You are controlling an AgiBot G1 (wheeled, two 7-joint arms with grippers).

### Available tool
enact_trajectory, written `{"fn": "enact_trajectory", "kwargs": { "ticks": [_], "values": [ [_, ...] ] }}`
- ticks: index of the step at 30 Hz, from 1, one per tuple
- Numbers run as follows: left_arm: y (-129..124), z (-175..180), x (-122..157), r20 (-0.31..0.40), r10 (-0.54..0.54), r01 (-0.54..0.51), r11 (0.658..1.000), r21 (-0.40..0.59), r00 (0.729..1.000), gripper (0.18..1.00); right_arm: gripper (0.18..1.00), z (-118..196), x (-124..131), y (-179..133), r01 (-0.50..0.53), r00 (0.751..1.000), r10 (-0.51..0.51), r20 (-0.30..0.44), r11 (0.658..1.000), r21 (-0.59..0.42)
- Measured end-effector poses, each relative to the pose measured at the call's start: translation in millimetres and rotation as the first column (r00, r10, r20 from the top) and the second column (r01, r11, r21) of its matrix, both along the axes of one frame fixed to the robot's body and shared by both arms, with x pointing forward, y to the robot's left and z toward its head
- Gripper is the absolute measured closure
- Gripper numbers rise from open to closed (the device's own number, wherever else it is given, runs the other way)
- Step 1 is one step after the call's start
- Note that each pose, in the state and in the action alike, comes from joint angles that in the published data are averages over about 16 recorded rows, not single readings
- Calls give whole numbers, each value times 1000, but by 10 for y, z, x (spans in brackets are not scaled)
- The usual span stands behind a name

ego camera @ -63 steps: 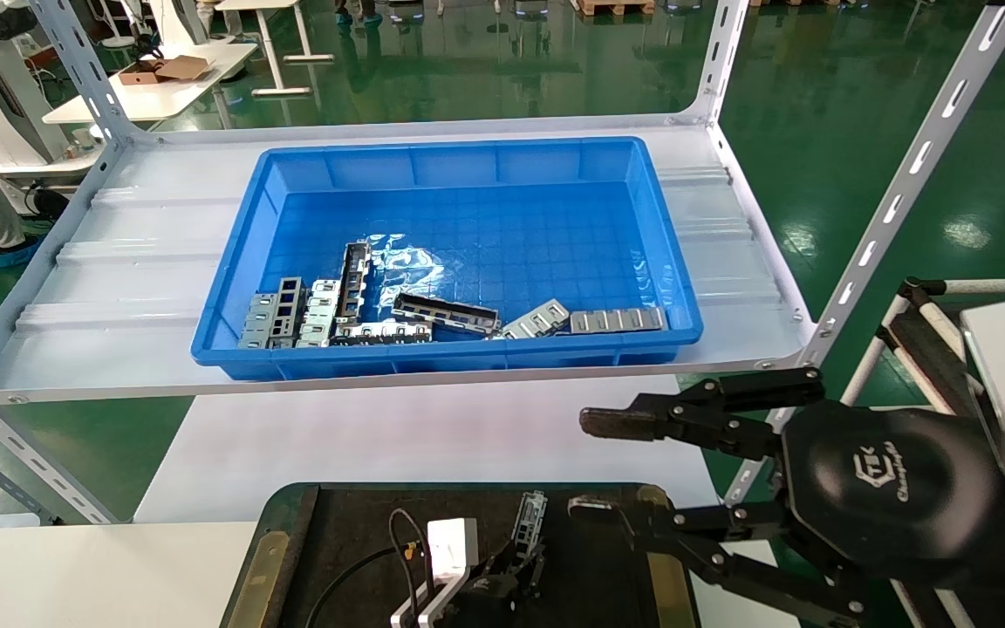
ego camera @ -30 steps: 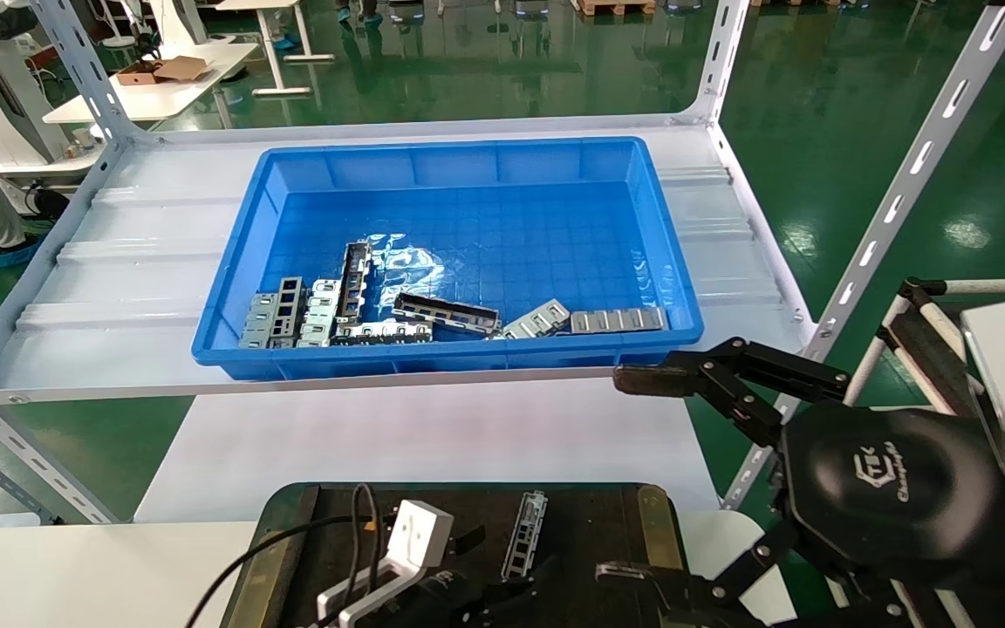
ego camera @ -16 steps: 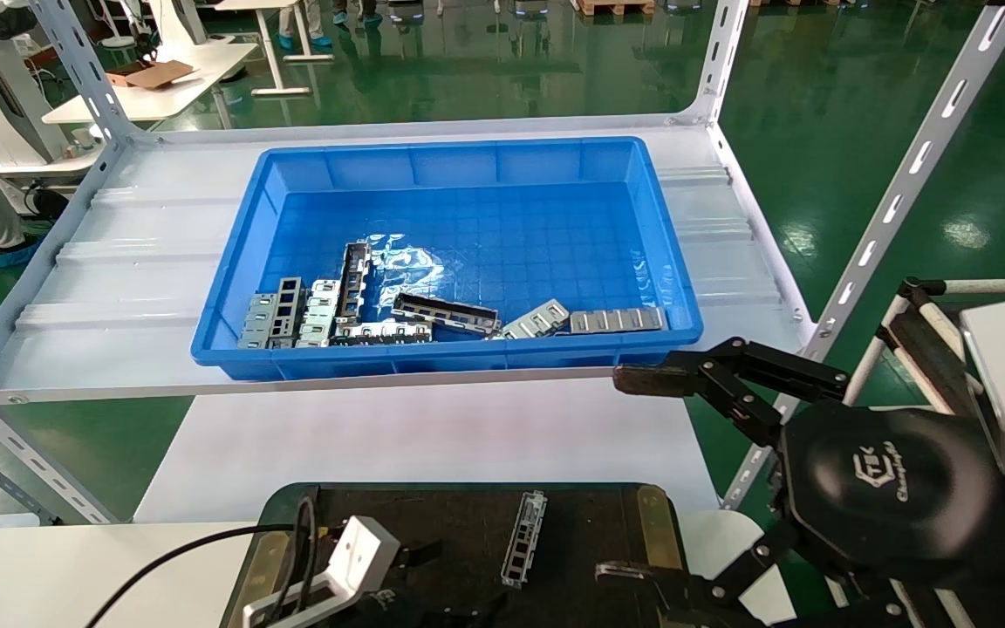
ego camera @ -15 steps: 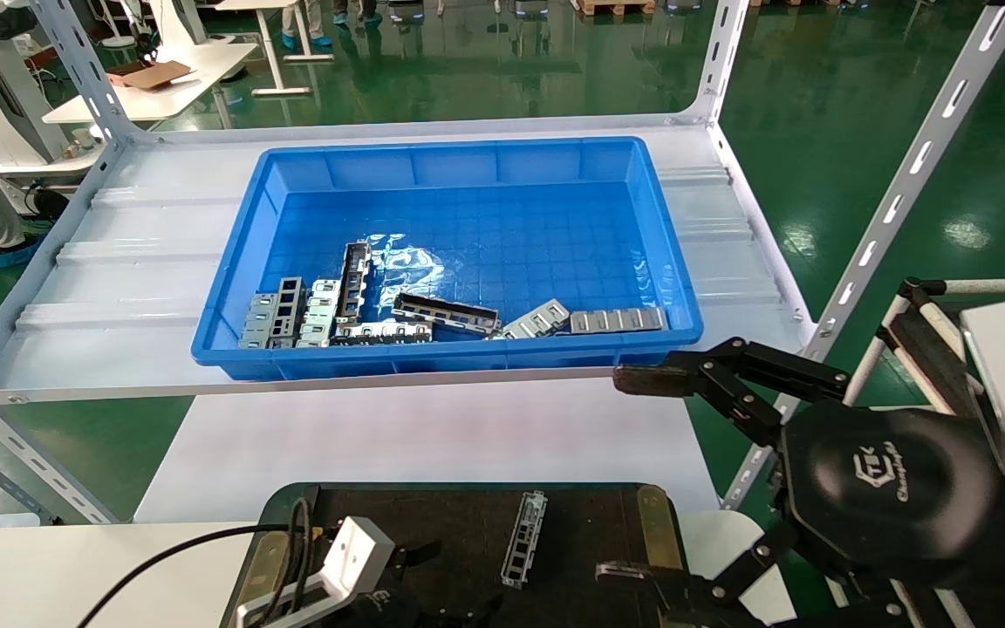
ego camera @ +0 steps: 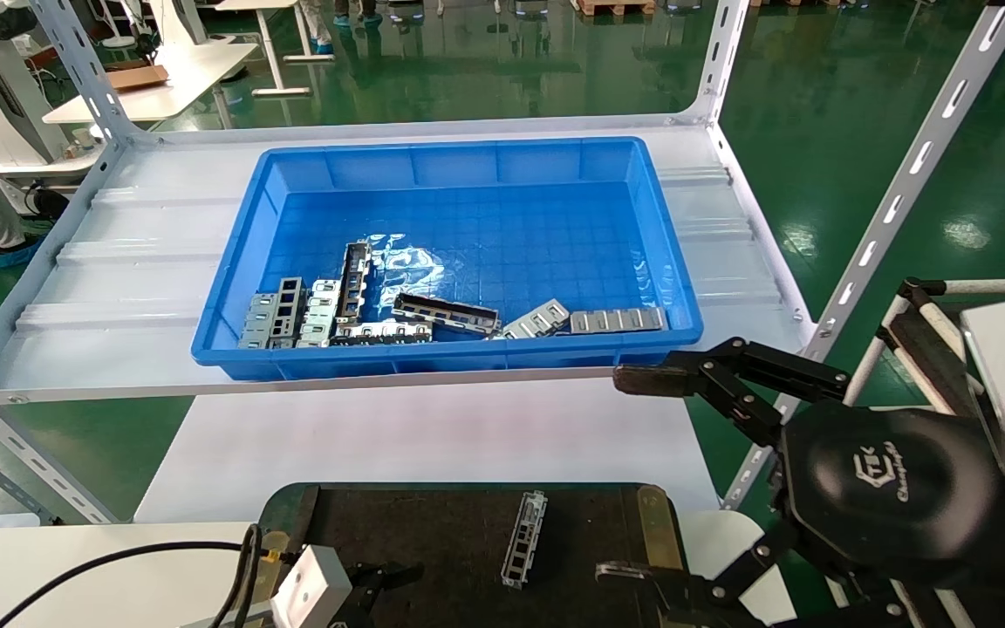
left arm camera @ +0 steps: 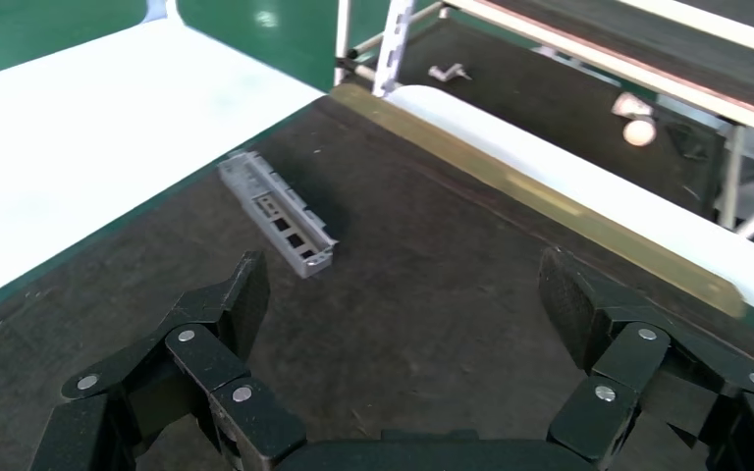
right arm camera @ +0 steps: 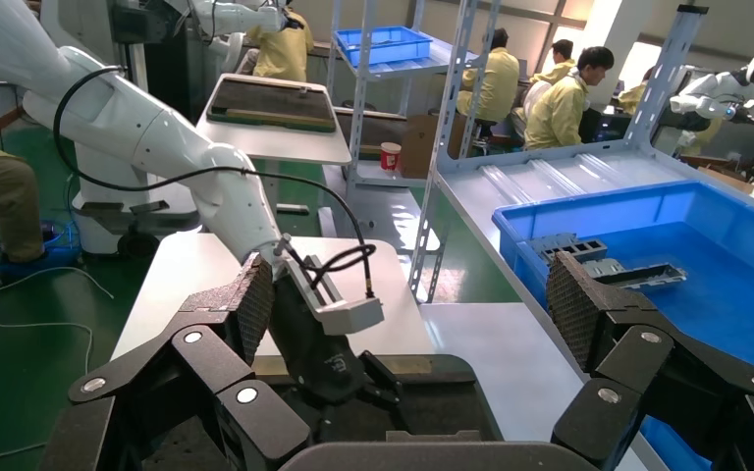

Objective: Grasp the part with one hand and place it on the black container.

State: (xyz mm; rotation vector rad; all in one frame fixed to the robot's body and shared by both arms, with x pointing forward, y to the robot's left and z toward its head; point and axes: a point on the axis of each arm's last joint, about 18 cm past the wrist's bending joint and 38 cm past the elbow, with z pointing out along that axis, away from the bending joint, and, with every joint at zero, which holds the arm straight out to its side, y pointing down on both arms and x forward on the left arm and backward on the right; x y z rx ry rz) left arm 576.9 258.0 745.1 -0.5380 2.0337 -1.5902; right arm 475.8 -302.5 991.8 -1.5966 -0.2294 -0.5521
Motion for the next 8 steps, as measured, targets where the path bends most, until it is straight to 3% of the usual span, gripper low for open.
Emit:
{"fn": "enact_trajectory", "kwargs": {
  "ticks": [8],
  "values": [
    [38, 52, -62, 13, -35, 35, 999, 4, 999, 184, 178, 0, 0, 0, 0, 1000, 0, 0, 1000, 0]
  ]
}}
